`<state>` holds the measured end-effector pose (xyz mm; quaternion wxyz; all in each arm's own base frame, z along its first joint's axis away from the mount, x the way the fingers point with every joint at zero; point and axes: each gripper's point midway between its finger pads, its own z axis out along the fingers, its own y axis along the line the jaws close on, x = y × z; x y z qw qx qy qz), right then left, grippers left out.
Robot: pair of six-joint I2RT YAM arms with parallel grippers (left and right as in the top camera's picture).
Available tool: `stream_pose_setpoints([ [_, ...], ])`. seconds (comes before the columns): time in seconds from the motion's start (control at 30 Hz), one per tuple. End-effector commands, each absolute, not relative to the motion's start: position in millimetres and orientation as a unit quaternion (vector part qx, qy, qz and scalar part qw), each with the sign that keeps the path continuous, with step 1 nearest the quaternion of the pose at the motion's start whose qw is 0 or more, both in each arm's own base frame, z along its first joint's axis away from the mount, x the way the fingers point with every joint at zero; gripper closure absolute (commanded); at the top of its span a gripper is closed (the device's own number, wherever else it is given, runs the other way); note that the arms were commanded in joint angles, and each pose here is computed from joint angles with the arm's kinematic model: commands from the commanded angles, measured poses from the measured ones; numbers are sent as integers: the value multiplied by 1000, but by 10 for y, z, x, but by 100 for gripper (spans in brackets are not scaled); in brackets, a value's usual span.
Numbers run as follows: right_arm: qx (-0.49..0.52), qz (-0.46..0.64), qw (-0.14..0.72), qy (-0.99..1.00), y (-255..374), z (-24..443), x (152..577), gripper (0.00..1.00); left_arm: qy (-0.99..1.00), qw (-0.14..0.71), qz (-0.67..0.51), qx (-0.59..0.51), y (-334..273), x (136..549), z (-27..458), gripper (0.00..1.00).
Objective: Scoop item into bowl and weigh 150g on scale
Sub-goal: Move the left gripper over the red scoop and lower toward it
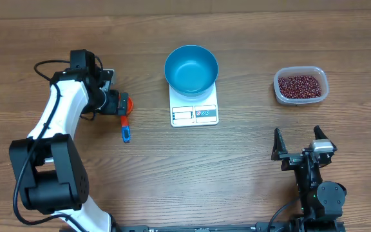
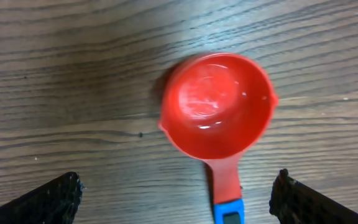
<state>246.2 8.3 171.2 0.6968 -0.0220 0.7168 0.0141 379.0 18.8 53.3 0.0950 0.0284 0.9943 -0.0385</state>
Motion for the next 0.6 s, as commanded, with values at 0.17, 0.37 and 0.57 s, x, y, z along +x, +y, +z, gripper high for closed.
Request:
stream_pose_setpoints([
  [0.17,-19,14,699,715,80,1696,2463,0,994,97,-18,34,292,3881,479,0],
  [0.37,-19,14,699,715,80,1696,2463,0,993,114,-15,34,306,3967,486,0],
  [0.57,-19,14,699,715,80,1696,2463,0,993,116,-14,34,305,3979,488,1],
])
